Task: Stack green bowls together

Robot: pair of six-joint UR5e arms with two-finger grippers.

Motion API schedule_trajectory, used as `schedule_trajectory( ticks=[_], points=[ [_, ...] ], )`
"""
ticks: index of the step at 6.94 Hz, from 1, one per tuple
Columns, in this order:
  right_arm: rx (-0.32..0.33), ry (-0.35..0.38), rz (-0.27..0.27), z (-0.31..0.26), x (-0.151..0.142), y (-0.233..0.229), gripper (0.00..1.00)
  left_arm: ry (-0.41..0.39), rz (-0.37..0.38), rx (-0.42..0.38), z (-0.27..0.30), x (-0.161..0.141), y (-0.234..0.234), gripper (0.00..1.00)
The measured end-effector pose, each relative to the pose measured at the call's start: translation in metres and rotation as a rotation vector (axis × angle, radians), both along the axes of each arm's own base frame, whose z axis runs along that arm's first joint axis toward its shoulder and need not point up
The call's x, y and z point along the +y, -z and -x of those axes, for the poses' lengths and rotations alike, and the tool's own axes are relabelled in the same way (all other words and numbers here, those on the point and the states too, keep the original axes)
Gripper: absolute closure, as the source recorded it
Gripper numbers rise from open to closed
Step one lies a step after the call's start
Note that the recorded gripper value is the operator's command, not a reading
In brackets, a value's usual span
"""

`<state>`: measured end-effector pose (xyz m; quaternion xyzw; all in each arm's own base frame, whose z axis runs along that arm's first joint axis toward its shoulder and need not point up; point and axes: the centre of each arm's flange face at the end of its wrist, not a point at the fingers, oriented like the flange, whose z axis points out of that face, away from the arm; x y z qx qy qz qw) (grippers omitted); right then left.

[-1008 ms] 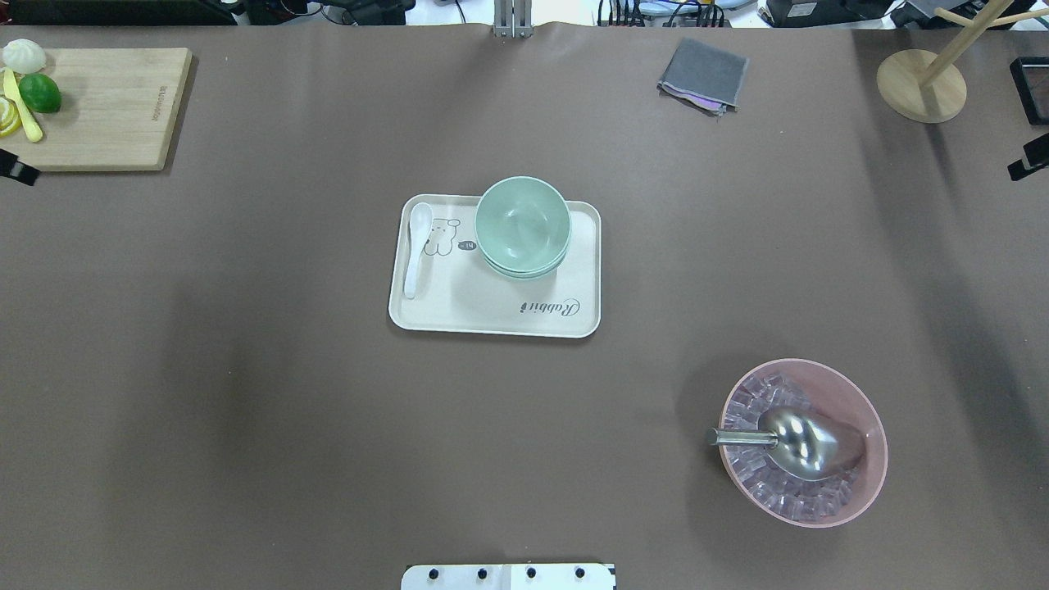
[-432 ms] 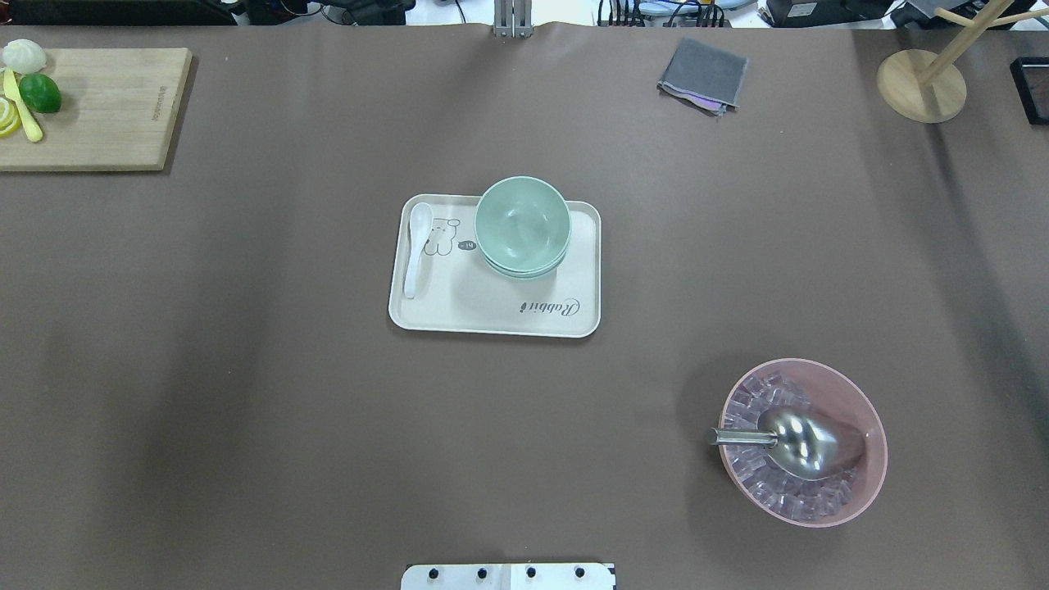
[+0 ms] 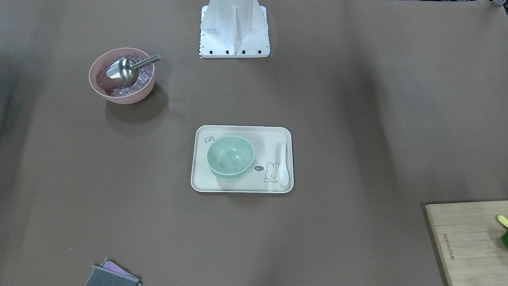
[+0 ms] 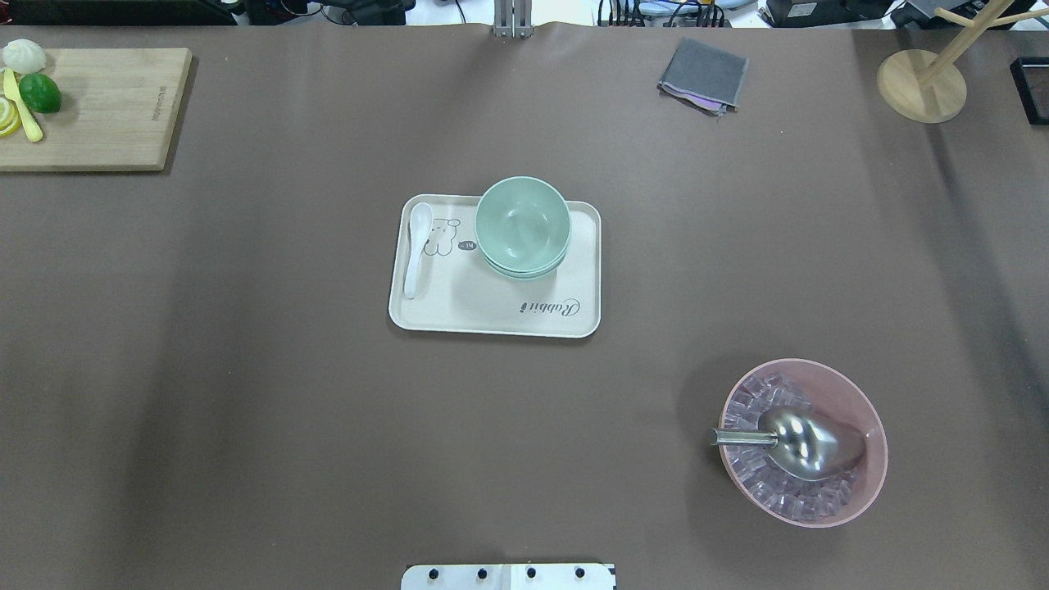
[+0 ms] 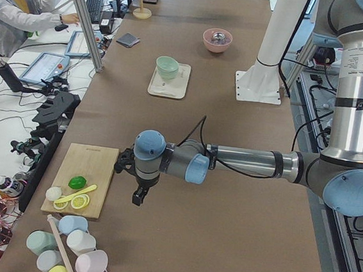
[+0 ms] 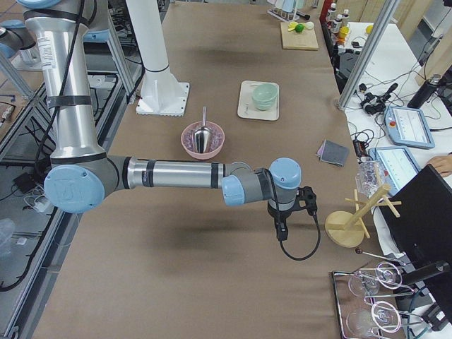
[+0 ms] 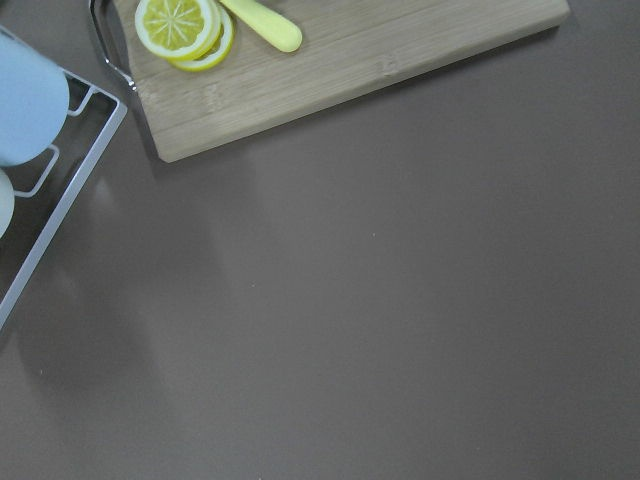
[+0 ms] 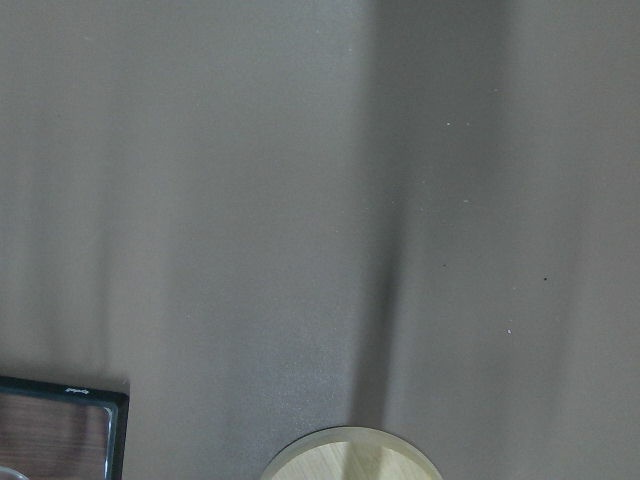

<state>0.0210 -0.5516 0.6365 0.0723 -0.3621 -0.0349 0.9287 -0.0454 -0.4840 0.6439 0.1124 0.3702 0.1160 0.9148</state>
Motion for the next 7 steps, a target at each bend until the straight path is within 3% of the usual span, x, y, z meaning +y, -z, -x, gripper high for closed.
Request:
schedule_trajectory(
  ticks=[5, 7],
  points=[
    [0.001, -0.017, 0.001, -0.007, -0.001, 0.001, 0.0, 0.062, 0.034, -0.013, 0.024, -0.002, -0.004, 0.01],
    [0.009, -0.024, 0.013, -0.009, 0.003, -0.005, 0.0, 0.068, 0.094, -0.004, 0.027, 0.01, -0.005, 0.01]
  ],
)
